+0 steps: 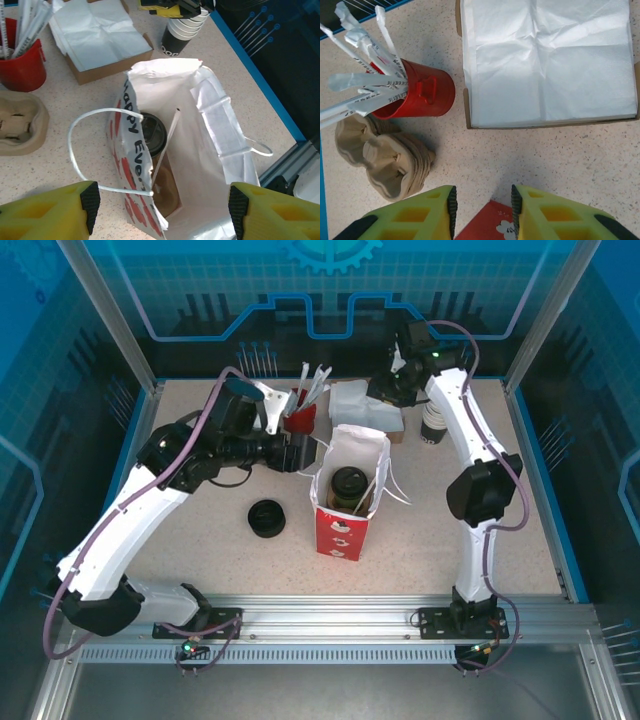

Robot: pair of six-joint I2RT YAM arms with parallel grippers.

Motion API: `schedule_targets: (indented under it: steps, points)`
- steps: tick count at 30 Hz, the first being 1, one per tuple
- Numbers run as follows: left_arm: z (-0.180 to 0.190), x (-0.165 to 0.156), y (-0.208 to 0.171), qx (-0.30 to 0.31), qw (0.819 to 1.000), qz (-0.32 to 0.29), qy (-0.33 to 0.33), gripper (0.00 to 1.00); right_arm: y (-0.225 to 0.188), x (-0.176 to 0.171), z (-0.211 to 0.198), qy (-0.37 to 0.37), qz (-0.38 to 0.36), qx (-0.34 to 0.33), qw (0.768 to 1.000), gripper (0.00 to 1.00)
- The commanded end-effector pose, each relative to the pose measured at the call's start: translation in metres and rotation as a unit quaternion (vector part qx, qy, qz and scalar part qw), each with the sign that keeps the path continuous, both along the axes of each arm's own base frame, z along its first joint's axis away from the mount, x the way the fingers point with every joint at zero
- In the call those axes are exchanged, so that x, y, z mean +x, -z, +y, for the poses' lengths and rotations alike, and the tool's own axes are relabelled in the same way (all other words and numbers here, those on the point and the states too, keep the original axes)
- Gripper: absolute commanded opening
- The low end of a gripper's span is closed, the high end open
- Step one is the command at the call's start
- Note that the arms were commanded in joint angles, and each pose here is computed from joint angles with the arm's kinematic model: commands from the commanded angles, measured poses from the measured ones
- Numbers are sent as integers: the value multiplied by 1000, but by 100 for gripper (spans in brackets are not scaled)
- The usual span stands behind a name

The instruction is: Pack the takeout coffee

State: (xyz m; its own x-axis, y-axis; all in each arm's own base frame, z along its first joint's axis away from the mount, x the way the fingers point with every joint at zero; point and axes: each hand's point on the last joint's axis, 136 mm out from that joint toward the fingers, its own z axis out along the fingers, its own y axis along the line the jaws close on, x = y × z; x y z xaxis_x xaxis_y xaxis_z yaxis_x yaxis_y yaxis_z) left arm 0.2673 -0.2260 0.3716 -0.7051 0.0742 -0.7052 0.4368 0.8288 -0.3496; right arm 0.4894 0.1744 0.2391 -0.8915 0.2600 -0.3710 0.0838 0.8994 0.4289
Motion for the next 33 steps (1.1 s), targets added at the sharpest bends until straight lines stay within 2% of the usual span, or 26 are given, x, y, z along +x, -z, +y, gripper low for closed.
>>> schedule_targets:
  steps: [1,9,14,15,23,28,30,33]
  points:
    - [14,4,6,9,999,18,-28,71,11,4,5,4,12,-16,1000,38]
    - [30,11,21,-4,997,47,-61,73,39,25,5,-5,6,-50,999,43]
    - [39,12,33,25,995,62,-75,73,55,38,-2,2,-1,-87,996,45]
    - [41,11,34,26,995,65,-77,73,71,43,-2,0,5,-102,995,46]
    - [42,2,43,26,992,108,-65,73,113,69,-5,-22,-9,-166,986,57]
    - [38,-6,49,34,988,144,-49,72,131,86,-2,-30,-24,-172,984,64]
    - [38,-8,51,39,986,155,-45,71,137,93,1,-46,-33,-178,982,73]
    - [38,-12,53,47,984,167,-40,70,147,100,1,-54,-38,-186,980,75]
